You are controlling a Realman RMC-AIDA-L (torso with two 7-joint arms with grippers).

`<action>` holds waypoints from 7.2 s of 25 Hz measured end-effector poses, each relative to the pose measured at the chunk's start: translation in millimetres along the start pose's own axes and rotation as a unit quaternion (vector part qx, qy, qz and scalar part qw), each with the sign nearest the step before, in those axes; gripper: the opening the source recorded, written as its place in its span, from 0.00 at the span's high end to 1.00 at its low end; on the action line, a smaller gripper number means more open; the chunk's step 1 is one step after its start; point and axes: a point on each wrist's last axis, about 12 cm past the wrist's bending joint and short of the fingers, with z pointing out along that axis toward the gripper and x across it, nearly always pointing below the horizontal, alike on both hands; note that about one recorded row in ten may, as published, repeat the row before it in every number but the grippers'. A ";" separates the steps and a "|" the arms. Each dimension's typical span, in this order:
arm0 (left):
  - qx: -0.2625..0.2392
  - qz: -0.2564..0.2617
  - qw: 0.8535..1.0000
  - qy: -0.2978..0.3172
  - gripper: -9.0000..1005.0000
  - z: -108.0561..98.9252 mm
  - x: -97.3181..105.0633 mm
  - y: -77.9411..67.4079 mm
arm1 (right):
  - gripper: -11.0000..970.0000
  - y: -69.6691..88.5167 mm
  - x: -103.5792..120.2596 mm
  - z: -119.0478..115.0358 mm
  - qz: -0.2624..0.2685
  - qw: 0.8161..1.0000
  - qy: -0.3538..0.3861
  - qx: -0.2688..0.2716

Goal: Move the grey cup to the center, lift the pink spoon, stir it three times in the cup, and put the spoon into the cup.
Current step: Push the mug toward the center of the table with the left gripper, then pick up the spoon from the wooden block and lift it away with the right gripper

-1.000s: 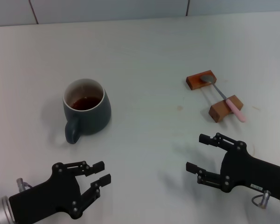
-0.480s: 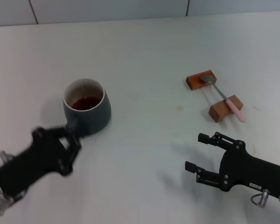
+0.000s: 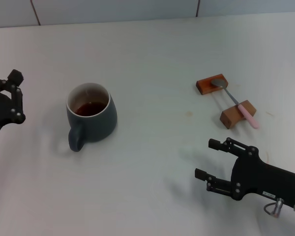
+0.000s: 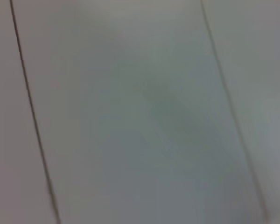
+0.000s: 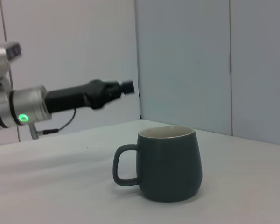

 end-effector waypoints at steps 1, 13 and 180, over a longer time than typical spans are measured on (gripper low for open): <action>-0.004 0.021 1.000 0.015 0.99 1.1 3.4 0.4 | 0.19 0.0 0.0 0.0 0.000 1.000 0.000 0.000; 0.019 0.103 0.989 0.108 0.98 17.9 25.3 -15.0 | 0.19 -0.8 -0.6 -0.4 0.001 1.000 -0.003 0.005; 0.297 -0.141 0.939 0.096 0.18 -27.4 4.4 -37.0 | 0.20 -5.3 19.7 -20.2 0.688 0.680 -0.192 0.165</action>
